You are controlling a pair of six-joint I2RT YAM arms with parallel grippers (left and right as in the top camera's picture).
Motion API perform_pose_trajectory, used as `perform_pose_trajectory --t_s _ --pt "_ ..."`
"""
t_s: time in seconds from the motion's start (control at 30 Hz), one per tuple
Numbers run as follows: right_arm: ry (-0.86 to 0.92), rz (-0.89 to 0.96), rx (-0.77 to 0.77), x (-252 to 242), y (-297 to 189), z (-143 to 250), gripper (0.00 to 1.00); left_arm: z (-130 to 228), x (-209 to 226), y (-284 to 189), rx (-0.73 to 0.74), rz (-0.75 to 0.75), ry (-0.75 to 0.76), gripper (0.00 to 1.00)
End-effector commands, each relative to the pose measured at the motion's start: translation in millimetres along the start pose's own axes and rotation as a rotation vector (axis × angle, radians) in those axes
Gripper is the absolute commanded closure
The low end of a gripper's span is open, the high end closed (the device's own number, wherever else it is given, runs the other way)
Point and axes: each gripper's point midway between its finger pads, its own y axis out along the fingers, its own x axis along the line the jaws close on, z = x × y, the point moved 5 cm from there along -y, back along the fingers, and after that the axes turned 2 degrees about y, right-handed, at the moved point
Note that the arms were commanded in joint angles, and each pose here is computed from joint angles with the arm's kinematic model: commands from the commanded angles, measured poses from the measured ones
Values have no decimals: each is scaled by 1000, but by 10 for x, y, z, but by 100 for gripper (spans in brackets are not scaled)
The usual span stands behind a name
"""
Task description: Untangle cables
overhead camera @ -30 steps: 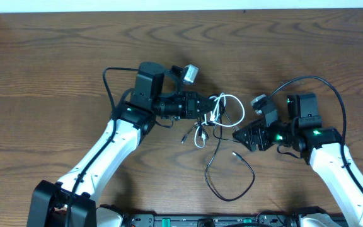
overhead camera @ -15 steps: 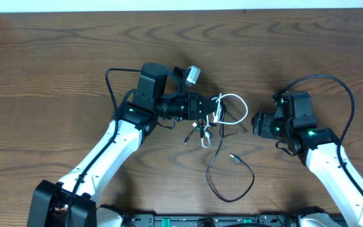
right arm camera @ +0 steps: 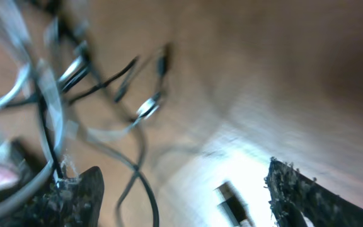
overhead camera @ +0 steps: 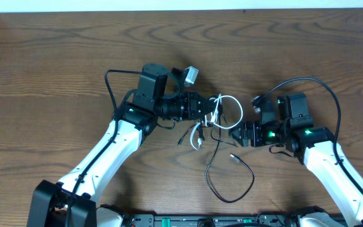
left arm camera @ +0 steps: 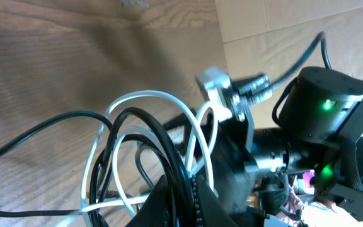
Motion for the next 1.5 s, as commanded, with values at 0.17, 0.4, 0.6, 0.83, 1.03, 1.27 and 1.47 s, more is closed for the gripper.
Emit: perform_pose_trajectory --t_s 0.17,0.4,0.6,0.83,1.03,1.27,1.47 --pt "-20 -144 123 170 10 242 21 -98 -126 -39 -39 14 61 91" --pt "-108 -222 135 311 29 271 19 -109 -131 -39 -44 15 66 91" --pt "-146 -213 185 395 105 376 22 -252 -286 -64 -106 76 108 91" --pt "-141 -64 236 299 174 499 30 -387 -478 -119 -173 143 151 91" --pt "-36 157 219 50 165 497 28 -419 -467 -169 -187 141 152 91" --pt "-132 120 93 123 214 235 23 -341 -352 -142 -150 98 107 91" --pt "-154 149 -111 163 213 -152 28 -315 -322 -135 -137 87 90 91"
